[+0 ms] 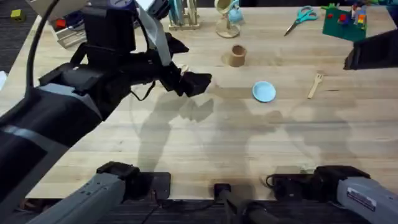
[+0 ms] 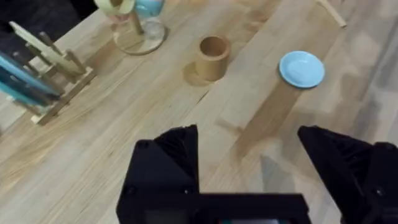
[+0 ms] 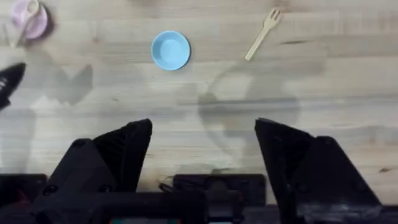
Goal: Pick up a utensil and set it on the pink plate, then put the other utensil in the container.
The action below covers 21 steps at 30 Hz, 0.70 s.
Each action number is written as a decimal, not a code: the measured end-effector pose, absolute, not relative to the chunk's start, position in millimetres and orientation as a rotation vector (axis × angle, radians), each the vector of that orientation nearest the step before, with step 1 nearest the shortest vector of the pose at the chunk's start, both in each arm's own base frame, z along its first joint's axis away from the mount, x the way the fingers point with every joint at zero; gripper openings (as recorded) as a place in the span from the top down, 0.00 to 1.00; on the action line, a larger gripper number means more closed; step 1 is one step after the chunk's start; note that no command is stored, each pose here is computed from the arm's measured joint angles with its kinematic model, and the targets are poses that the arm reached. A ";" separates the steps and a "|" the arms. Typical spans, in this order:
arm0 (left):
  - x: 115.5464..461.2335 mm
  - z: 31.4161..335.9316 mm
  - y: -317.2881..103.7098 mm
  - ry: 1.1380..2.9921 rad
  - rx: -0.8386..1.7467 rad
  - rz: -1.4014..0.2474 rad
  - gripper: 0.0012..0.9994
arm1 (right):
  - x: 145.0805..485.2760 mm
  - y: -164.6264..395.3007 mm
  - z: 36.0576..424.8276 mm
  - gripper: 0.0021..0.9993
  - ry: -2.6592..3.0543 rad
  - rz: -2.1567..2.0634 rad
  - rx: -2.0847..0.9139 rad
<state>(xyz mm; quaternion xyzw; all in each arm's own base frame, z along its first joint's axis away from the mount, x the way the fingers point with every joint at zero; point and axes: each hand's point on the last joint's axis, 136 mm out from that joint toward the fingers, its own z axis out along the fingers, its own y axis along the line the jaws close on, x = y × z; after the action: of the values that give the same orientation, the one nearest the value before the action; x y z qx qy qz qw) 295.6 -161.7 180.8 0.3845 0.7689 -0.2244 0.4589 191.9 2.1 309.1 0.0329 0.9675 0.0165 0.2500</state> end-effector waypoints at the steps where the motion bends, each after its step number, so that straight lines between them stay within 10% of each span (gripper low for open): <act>1: 294.5 181.4 -162.9 1.888 0.952 -0.563 0.03 | 191.2 2.1 308.6 0.00 2.638 0.052 0.118; 21: 284.1 172.1 -181.1 1.869 1.010 -0.749 0.02 | 209.2 -5.6 285.6 0.00 2.737 0.051 0.459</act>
<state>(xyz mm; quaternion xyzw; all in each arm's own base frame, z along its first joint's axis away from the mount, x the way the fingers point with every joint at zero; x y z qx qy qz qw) 284.1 -181.1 172.1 0.4047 0.7491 -0.3002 0.4300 209.2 -5.6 285.6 0.1625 0.9696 0.0180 0.1822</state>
